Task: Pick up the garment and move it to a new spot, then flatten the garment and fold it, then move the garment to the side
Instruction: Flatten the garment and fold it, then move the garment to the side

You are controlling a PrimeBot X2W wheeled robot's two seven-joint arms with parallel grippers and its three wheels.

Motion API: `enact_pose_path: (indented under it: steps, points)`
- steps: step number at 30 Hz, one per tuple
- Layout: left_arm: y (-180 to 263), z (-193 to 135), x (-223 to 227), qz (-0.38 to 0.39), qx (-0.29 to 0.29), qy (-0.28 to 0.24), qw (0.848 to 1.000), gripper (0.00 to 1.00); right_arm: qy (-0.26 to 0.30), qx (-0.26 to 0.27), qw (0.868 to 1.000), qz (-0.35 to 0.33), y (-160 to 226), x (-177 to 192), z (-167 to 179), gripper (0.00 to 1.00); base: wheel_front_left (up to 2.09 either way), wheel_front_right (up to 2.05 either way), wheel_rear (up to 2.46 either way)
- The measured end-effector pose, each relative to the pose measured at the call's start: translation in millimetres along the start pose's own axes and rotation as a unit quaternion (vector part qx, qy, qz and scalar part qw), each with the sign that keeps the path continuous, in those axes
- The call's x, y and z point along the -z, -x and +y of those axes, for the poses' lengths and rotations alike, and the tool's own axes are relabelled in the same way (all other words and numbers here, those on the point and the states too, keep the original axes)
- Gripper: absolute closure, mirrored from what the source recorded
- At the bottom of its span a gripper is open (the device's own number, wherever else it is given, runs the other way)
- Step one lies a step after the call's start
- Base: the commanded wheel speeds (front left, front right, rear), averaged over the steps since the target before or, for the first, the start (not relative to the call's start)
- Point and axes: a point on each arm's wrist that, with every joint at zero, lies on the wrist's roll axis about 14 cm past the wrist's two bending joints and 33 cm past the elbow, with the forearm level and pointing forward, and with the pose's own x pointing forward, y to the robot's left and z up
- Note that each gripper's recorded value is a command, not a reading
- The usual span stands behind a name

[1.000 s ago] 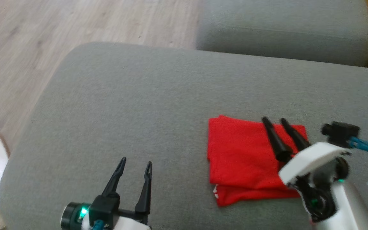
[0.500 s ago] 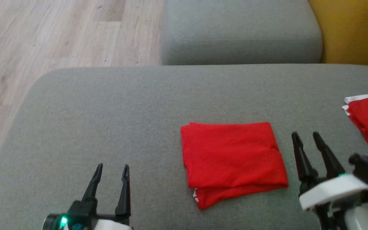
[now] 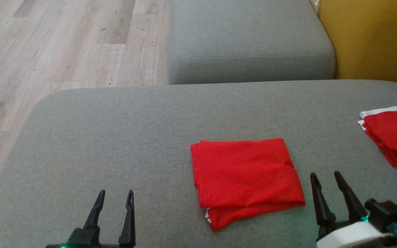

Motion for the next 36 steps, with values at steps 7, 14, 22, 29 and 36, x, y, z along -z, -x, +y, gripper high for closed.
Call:
enact_pose_path:
  steps: [7,14,22,29,36]
  points:
    - [6,3,0,0.000,-0.003,0.000,1.000,0.00,0.002,0.006,1.000,0.016,10,13,0,0.00,0.00,0.00,0.00]
    - [9,8,2,0.002,-0.012,-0.001,1.000,0.00,-0.001,0.002,1.000,0.015,7,14,7,0.00,0.00,0.00,0.00]
    - [9,8,3,0.004,-0.011,-0.005,1.000,0.00,0.004,0.002,1.000,0.018,7,16,7,0.00,0.00,0.00,0.00]
    - [9,7,3,0.004,-0.010,-0.008,1.000,0.00,0.003,0.003,1.000,0.021,7,18,7,0.00,0.00,0.00,0.00]
    - [9,7,4,0.006,-0.008,-0.007,1.000,0.00,0.002,0.001,1.000,0.025,7,20,8,0.00,0.00,0.00,0.00]
